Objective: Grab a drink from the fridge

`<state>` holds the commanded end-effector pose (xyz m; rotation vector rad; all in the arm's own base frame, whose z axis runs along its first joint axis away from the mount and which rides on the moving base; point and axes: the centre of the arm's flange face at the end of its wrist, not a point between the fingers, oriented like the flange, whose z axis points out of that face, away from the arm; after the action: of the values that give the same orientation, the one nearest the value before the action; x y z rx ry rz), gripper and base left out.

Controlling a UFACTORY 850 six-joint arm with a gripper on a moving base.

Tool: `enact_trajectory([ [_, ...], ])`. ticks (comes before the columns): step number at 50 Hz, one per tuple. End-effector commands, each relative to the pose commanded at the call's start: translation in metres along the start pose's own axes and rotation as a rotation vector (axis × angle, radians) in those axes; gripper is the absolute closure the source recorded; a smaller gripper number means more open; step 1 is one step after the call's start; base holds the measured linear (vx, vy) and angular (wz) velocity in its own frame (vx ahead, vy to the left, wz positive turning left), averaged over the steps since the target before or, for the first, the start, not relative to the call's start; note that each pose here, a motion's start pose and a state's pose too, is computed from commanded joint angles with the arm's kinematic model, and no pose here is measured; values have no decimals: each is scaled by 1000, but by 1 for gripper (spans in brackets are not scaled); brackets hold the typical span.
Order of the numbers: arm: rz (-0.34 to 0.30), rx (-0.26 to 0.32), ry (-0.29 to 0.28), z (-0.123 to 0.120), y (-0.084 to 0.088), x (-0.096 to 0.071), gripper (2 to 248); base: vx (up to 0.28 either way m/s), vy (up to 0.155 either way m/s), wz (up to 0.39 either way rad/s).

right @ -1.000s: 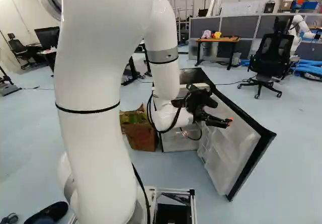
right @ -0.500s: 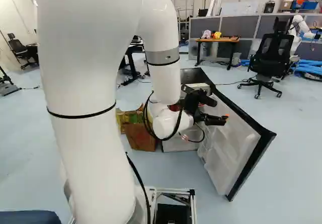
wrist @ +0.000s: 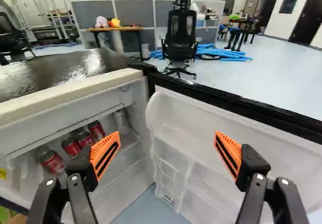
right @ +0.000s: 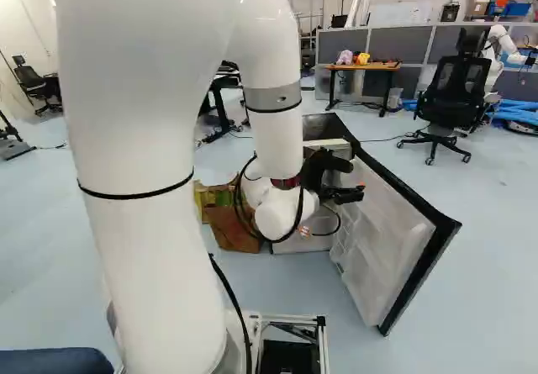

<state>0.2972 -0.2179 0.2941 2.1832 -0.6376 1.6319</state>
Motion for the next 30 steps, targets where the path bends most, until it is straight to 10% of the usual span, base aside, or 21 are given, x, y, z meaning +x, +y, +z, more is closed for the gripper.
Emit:
enact_trajectory([
  [30,-87,304,-71,9,-26,-29,3,0,0,0],
])
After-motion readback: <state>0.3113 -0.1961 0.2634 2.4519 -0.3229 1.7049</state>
